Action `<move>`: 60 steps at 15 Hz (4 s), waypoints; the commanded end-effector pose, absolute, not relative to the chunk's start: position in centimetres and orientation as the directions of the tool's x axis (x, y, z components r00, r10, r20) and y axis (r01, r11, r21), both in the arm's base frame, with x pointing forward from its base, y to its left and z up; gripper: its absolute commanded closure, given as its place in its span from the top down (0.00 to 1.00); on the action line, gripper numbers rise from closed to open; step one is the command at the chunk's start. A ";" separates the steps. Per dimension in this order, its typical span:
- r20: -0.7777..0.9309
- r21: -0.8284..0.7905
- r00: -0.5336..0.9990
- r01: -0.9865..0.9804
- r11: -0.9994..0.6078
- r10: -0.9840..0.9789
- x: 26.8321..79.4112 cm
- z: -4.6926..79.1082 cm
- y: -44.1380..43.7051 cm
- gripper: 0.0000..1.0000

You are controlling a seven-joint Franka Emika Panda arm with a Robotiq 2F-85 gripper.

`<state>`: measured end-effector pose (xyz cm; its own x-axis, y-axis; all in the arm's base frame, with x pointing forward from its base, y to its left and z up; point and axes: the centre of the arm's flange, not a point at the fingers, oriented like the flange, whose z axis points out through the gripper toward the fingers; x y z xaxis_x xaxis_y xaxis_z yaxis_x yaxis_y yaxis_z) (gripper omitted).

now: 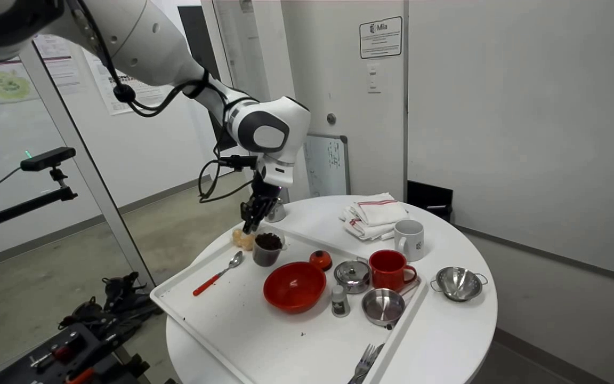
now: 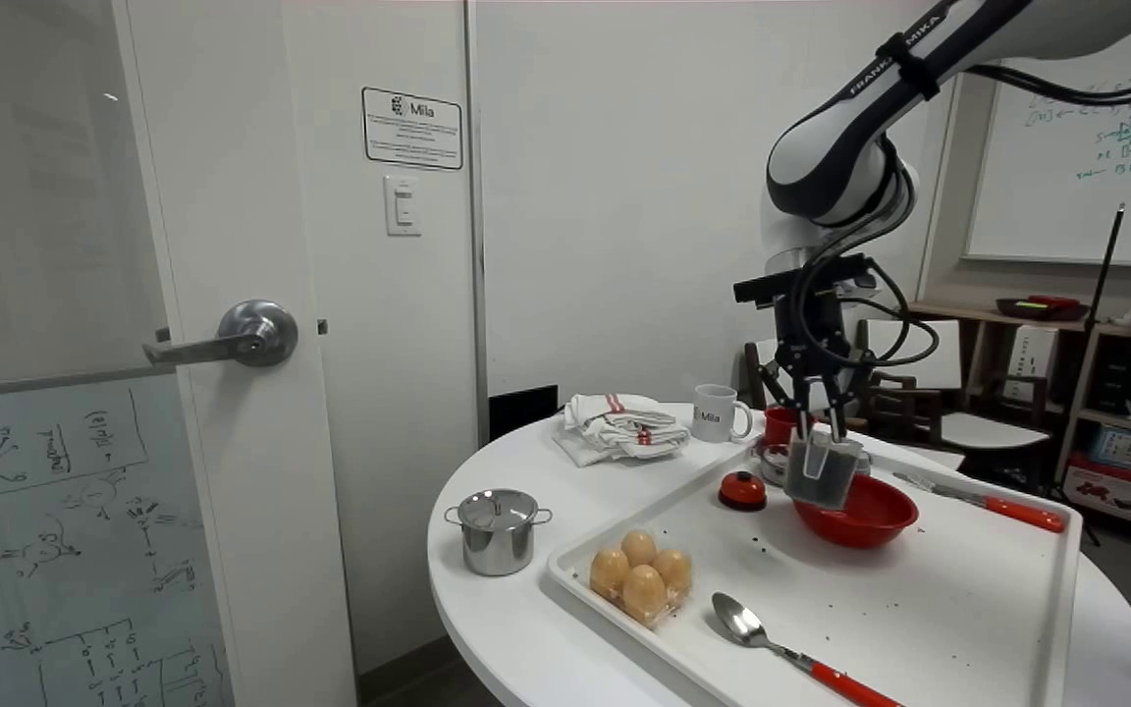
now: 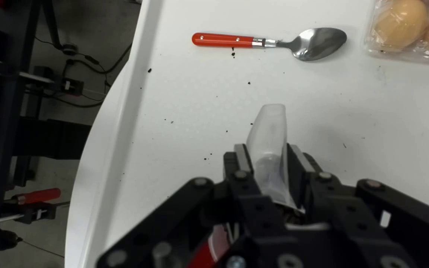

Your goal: Pour some of the contents of the clear cup into the red bowl

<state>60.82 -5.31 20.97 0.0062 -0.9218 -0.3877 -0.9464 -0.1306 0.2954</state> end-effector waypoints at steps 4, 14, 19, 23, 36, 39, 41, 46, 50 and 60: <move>-0.417 0.330 -0.002 -0.932 -0.149 -0.909 61.6 19.9 -4.3 0.10; -0.613 0.307 -0.174 -0.951 -0.030 -0.771 60.9 20.9 -10.6 0.10; -0.736 0.297 -0.239 -0.955 0.016 -0.633 60.2 20.3 -13.2 0.10; -0.794 0.291 -0.244 -0.957 0.005 -0.557 59.7 20.1 -13.9 0.10; -0.892 0.227 -0.212 -0.974 0.010 -0.398 56.8 19.8 -18.6 0.10; -0.906 0.212 -0.196 -0.977 -0.003 -0.375 56.4 19.7 -19.0 0.10; -0.912 0.206 -0.188 -0.978 -0.012 -0.366 56.3 19.7 -19.0 0.10; -0.921 0.194 -0.171 -0.981 -0.029 -0.349 56.2 19.8 -19.0 0.10; -0.926 0.186 -0.162 -0.982 -0.041 -0.340 56.1 19.8 -18.9 0.10; -0.939 0.160 -0.130 -0.984 -0.071 -0.319 55.9 20.0 -18.8 0.10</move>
<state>55.65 -18.63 19.73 -0.1552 -0.3544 -0.9221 -0.9811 -0.0543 0.1859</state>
